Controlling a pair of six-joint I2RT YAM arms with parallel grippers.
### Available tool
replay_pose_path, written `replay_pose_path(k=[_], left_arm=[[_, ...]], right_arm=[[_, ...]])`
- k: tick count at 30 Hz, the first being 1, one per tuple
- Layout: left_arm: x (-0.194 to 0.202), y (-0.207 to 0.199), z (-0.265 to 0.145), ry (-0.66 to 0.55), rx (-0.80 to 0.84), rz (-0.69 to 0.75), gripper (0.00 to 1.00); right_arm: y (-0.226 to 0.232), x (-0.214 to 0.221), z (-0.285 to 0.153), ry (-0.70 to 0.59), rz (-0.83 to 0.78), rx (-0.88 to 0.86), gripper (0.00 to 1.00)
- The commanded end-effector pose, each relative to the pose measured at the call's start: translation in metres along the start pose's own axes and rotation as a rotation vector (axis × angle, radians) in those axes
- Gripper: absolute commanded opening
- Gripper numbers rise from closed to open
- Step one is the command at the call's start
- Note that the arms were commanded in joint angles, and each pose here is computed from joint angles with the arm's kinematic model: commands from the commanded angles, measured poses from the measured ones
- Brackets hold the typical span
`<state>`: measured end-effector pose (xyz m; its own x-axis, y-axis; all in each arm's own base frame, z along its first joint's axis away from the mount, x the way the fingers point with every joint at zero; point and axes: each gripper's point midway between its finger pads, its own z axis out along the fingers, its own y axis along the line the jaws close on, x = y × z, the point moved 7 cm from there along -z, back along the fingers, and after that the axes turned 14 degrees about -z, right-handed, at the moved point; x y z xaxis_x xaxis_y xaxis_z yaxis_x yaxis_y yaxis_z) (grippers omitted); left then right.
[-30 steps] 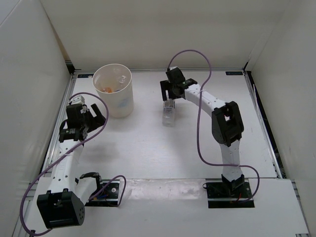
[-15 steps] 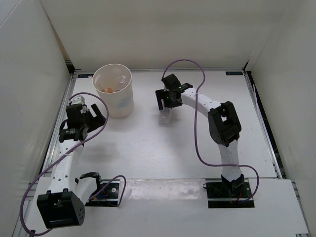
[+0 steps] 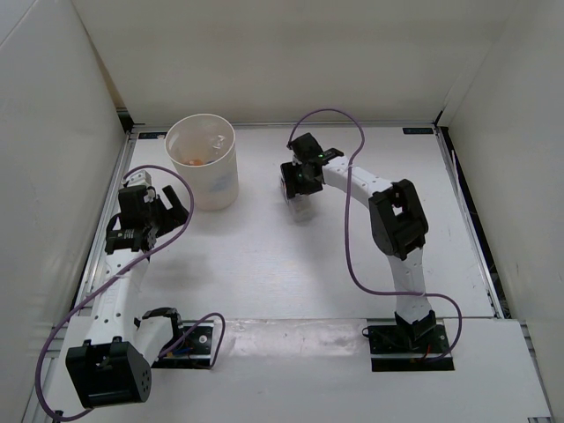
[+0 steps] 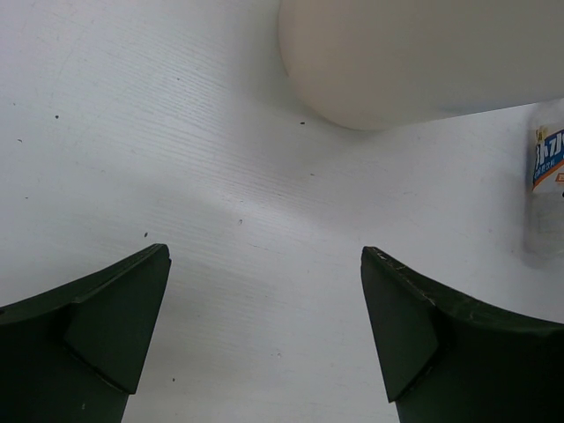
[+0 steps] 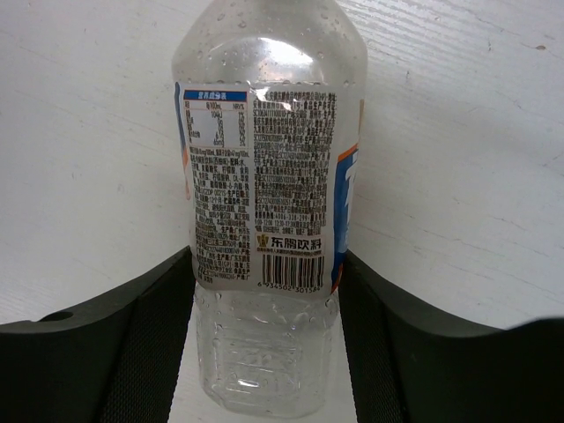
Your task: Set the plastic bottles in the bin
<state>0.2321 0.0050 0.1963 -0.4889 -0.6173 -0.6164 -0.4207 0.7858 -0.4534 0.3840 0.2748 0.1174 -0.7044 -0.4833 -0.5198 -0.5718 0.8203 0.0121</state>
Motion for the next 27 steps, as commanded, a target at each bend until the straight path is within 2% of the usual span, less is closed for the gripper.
replay_pose_path(k=[1, 4, 8, 16, 18, 19, 22, 23, 26, 27], left_arm=[[-0.001, 0.000, -0.002, -0.009, 0.005, 0.011, 1.00], [-0.001, 0.000, -0.002, -0.008, 0.002, 0.012, 1.00], [-0.001, -0.001, -0.002, -0.010, 0.007, 0.012, 1.00], [-0.001, 0.000, -0.002, -0.014, 0.006, 0.009, 1.00], [-0.001, 0.000, -0.003, -0.018, 0.009, 0.012, 1.00], [-0.001, 0.000, -0.003, -0.018, 0.009, 0.011, 1.00], [-0.002, -0.001, -0.004, -0.022, 0.013, 0.011, 1.00], [-0.002, -0.001, -0.003, -0.023, 0.012, 0.008, 1.00], [-0.002, -0.001, -0.003, -0.024, 0.013, 0.010, 1.00], [-0.002, 0.000, -0.003, -0.027, 0.011, 0.010, 1.00]], right_arm=[[0.001, 0.027, 0.004, 0.128, -0.044, -0.040, 0.52], [0.001, 0.037, 0.001, 0.155, -0.059, -0.077, 0.52], [0.000, 0.042, -0.003, 0.163, -0.077, -0.100, 0.58], [-0.003, 0.043, -0.006, 0.181, -0.116, -0.150, 0.56], [-0.002, 0.043, -0.006, 0.164, -0.112, -0.165, 0.50], [0.000, 0.038, -0.012, 0.140, -0.099, -0.198, 0.39], [0.000, 0.023, -0.020, 0.069, -0.101, -0.190, 0.20], [0.000, 0.020, -0.022, 0.060, -0.098, -0.186, 0.11], [-0.001, -0.013, -0.043, -0.049, -0.091, -0.179, 0.00], [-0.001, -0.020, -0.047, -0.072, -0.076, -0.176, 0.00]])
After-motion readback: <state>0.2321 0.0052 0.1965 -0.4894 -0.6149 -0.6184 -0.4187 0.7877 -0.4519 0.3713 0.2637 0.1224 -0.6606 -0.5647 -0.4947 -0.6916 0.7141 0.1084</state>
